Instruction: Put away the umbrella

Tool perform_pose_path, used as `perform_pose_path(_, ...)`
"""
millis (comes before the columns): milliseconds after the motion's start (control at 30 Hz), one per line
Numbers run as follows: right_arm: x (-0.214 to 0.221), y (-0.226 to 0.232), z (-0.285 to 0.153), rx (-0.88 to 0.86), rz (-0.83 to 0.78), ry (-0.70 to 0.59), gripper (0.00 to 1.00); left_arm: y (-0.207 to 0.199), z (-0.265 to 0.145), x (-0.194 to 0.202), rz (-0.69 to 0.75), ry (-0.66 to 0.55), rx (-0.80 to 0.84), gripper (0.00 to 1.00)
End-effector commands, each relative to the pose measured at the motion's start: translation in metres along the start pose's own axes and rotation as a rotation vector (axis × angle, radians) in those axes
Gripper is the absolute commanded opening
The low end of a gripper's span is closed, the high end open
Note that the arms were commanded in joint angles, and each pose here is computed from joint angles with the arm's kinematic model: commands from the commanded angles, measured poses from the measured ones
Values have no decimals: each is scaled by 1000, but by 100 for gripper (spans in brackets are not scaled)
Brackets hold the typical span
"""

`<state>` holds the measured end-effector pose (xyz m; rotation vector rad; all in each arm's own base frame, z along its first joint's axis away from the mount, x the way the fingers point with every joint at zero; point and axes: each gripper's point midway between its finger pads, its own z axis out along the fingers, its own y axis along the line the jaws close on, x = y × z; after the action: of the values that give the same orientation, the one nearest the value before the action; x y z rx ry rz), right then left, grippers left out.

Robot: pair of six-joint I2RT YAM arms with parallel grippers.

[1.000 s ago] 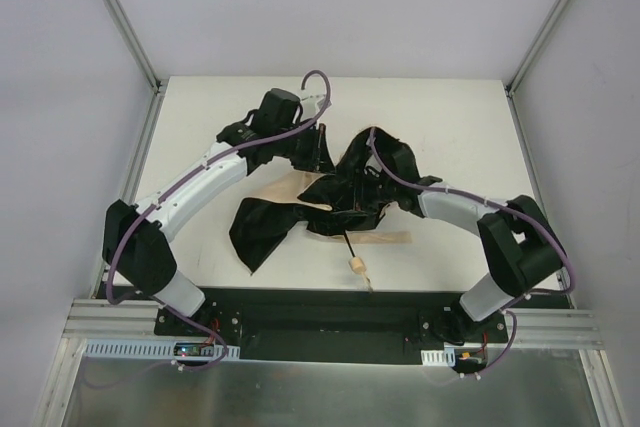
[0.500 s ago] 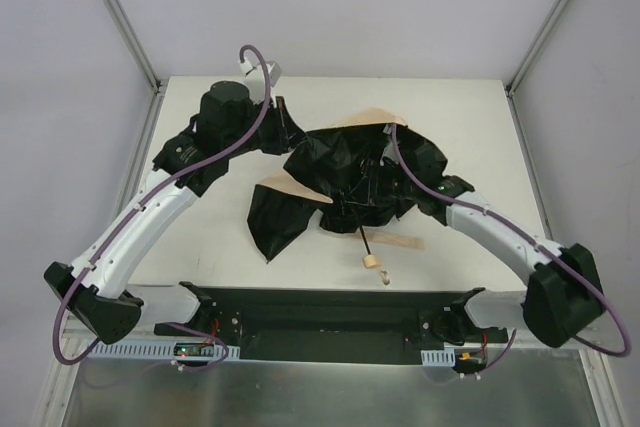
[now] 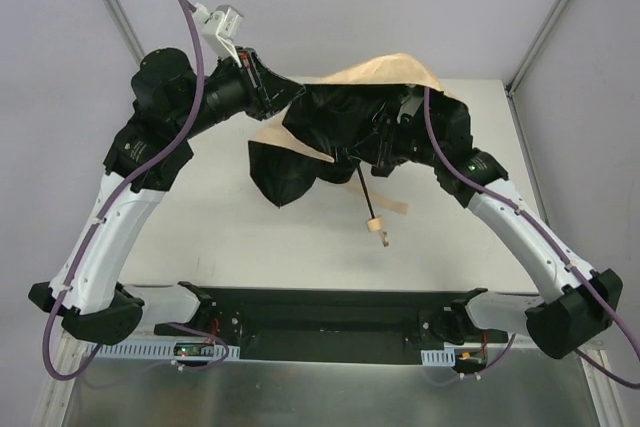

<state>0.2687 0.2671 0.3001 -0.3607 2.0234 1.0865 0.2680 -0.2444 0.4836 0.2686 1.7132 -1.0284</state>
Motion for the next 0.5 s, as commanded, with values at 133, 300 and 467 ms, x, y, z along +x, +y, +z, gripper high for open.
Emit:
perform_pose_path(133,-74,55,-5,-449,-225,-88,0,-40,-73,13,7,-52,169,85)
perform_pose_path(300,-77,78,-23,-617,-287,-62,0,2,-115,9,-135,-236,-87,82)
perform_pose_path(467,-60,94,-41,-710,-298,-15,0,-13,-99,9,-249,-179,-22,99)
